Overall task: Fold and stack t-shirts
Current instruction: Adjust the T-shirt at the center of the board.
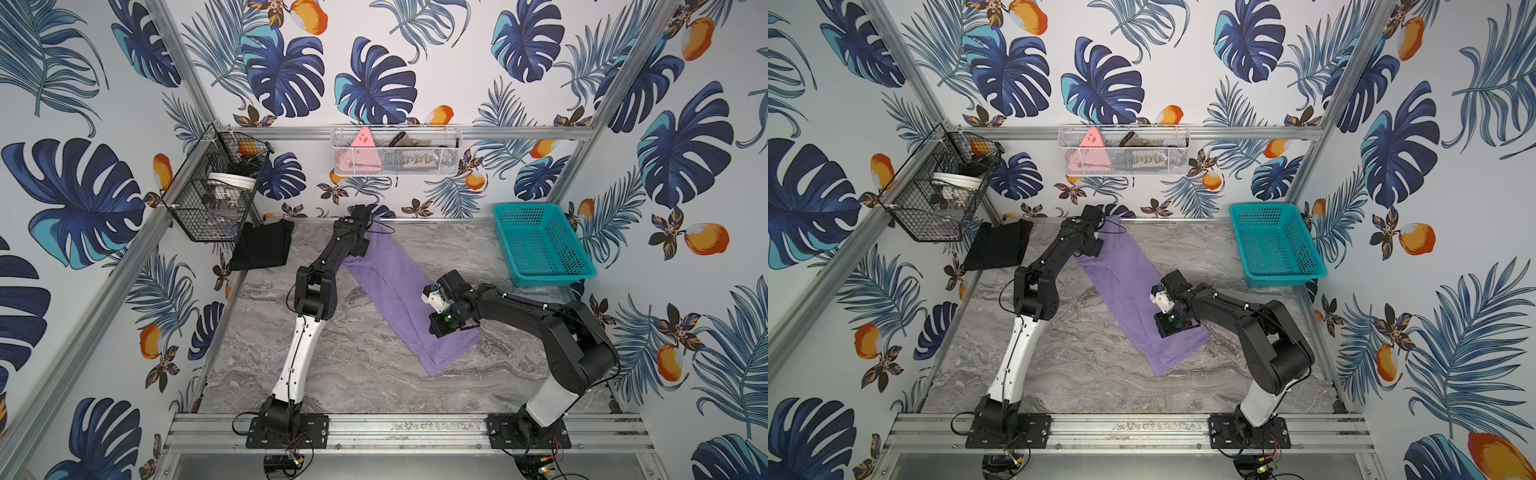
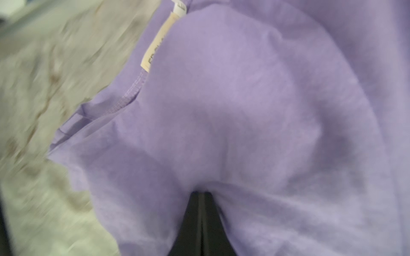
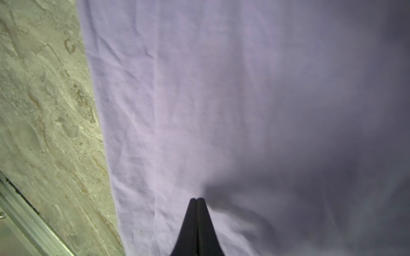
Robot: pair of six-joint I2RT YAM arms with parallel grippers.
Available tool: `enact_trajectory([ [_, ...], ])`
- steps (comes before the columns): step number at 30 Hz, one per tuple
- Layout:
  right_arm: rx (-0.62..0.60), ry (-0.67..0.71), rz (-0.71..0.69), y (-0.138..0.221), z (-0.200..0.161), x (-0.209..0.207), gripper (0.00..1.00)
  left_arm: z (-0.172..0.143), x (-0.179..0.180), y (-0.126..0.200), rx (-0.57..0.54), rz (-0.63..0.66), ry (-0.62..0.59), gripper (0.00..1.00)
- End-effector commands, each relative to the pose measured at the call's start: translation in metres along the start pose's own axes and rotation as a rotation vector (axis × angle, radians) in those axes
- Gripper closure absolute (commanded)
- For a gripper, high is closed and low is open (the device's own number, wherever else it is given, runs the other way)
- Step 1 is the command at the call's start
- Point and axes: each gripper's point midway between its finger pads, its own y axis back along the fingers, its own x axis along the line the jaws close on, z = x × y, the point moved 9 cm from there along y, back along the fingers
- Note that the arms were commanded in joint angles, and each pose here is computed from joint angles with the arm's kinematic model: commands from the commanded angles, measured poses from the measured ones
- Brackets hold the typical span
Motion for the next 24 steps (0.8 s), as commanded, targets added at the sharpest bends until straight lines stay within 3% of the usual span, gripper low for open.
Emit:
enact_trajectory([
  [1,-0.037,0.003,0.03,0.009,0.008,0.009,1.0,0.012,-0.004,0.021,-0.058,-0.1,0.064,1.0],
  [7,-0.177,0.086,-0.006,0.035,0.038,0.016,1.0,0.023,0.032,0.139,-0.232,0.007,0.123,1.0],
  [10,-0.211,0.137,-0.064,0.039,0.048,0.008,1.0,0.007,0.039,0.177,-0.211,-0.065,0.218,1.0],
  [12,-0.22,0.128,-0.103,0.041,0.053,-0.007,1.0,-0.012,0.019,0.179,-0.153,-0.198,0.222,1.0],
  [18,-0.203,0.003,-0.183,0.043,0.052,-0.07,1.0,-0.064,-0.044,0.149,0.077,-0.421,0.257,1.0],
  [24,-0.151,0.003,-0.221,0.036,0.04,-0.088,1.0,-0.107,-0.109,0.117,0.29,-0.62,0.255,1.0],
])
